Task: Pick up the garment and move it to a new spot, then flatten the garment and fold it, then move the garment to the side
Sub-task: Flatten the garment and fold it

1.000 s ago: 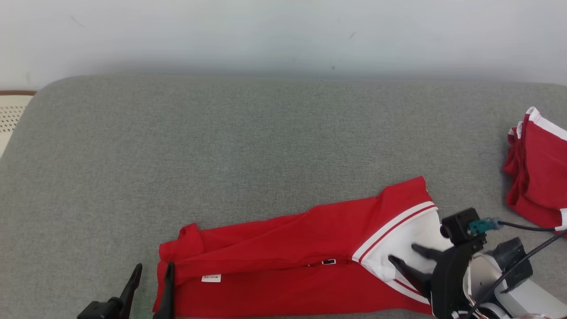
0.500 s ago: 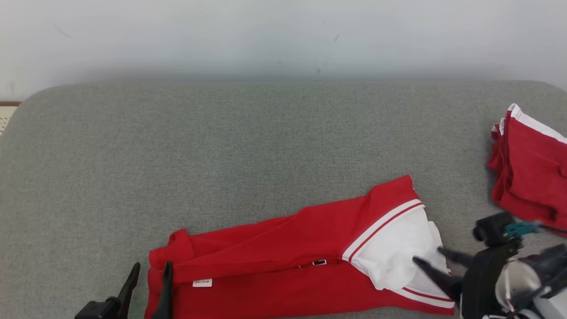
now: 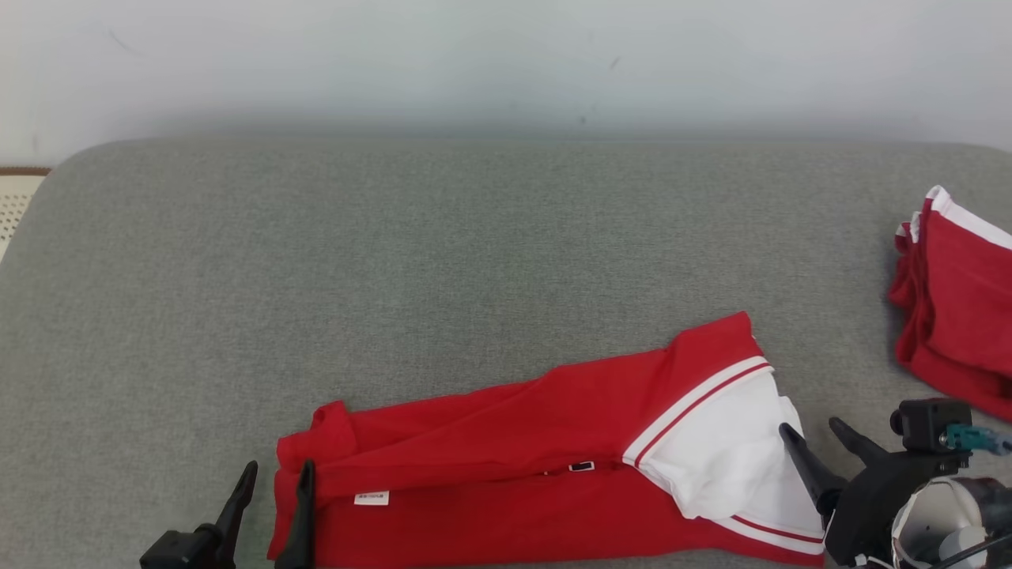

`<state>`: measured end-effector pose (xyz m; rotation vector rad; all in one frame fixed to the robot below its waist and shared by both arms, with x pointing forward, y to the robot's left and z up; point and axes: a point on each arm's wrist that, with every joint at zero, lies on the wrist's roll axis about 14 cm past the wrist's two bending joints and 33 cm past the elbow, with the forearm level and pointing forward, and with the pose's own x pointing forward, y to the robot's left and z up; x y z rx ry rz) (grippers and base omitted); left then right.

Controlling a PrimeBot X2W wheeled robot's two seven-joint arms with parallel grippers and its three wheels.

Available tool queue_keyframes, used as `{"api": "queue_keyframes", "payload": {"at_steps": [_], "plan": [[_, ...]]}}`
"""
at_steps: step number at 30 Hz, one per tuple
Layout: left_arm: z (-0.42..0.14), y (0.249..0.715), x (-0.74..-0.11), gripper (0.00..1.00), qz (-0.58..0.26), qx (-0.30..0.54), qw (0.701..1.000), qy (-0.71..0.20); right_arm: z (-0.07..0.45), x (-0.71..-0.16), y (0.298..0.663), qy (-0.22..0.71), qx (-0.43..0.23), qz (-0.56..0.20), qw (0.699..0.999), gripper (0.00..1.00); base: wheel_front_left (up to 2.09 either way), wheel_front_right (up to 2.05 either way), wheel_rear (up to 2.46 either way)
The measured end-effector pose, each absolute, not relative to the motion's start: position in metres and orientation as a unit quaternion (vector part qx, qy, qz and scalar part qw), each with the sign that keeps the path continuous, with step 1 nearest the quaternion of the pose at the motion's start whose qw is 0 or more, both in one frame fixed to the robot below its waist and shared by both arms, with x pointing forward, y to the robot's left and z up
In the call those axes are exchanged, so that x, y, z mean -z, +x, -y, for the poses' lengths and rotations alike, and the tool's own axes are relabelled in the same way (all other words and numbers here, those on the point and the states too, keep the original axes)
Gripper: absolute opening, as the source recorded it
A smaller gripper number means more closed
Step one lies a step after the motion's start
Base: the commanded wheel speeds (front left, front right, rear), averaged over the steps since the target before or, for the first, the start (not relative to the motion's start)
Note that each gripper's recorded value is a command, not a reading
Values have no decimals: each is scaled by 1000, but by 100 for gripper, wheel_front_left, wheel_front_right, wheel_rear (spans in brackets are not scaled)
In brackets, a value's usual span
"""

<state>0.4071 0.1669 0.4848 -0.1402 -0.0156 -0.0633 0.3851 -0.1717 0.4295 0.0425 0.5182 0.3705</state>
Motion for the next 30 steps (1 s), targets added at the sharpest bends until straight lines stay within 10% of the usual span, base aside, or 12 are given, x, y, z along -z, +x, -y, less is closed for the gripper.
{"api": "queue_keyframes", "payload": {"at_steps": [21, 24, 27, 28, 30], "plan": [[-182, 407, -477, 100, -2, 16, 998, -56, 135, -378, 389, 87, -184, -287, 936, 100, 0, 0, 0], [-182, 406, -478, 100, -1, 16, 998, -56, 119, -376, 385, 91, -205, -294, 929, 50, 0, 0, 0], [-184, 405, -478, 100, -1, 14, 998, -55, 119, -373, 385, 83, -211, -300, 927, 31, 0, 0, 0], [-184, 405, -478, 100, -1, 14, 998, -55, 121, -372, 386, 80, -209, -300, 927, 4, 0, 0, 0], [-185, 404, -479, 100, 0, 12, 998, -55, 125, -370, 387, 75, -206, -300, 929, 0, 0, 0, 0]]}}
